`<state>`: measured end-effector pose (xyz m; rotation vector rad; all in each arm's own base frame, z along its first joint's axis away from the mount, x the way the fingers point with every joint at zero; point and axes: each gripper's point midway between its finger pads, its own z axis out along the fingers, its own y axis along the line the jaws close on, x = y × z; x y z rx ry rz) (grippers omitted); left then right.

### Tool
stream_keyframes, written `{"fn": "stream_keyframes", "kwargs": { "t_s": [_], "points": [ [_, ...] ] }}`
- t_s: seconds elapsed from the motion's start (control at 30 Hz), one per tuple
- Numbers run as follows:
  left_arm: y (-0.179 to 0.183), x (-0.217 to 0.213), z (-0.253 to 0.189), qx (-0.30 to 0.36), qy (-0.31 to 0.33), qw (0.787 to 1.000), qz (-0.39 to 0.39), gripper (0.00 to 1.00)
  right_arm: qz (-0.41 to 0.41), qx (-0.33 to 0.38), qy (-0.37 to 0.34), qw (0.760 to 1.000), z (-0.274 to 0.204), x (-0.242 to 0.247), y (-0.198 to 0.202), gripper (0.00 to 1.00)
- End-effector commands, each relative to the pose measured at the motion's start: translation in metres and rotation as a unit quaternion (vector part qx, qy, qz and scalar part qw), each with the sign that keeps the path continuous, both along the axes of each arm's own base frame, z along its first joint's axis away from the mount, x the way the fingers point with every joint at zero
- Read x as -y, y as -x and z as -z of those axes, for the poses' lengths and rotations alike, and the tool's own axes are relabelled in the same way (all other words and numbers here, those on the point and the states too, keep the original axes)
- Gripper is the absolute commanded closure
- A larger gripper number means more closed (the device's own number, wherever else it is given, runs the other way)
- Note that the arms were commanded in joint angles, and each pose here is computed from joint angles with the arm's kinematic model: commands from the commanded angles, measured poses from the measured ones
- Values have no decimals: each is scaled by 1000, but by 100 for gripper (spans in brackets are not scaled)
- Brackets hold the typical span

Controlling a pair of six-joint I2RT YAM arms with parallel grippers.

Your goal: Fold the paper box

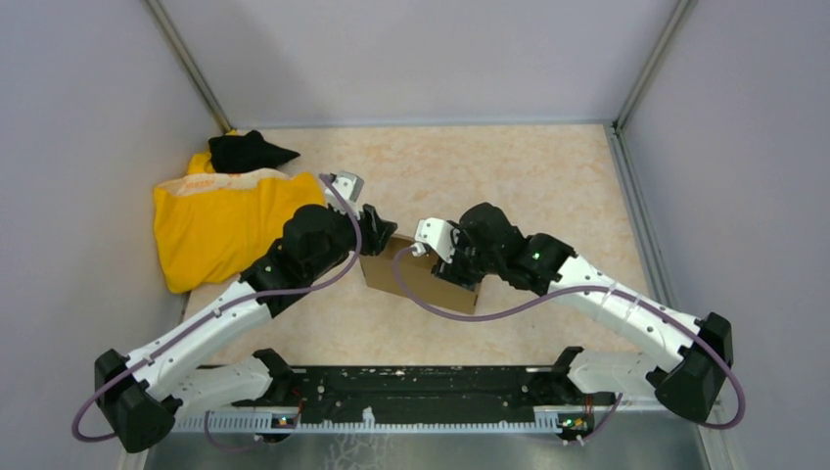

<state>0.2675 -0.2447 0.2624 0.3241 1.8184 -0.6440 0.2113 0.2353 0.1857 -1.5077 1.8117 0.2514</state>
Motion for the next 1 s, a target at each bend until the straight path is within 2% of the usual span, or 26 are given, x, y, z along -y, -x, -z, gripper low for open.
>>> {"fn": "stream_keyframes", "kwargs": {
  "t_s": [0.0,0.27,0.97],
  "points": [
    [3,4,3,0,30,1000,1,47,4,-83,53,995,49,18,26,88],
    [17,-5,42,-39,28,999,-5,50,4,-83,54,995,52,18,26,88],
    [33,-9,107,-95,6,995,-26,52,7,-86,54,995,60,17,26,88]
  ]
}}
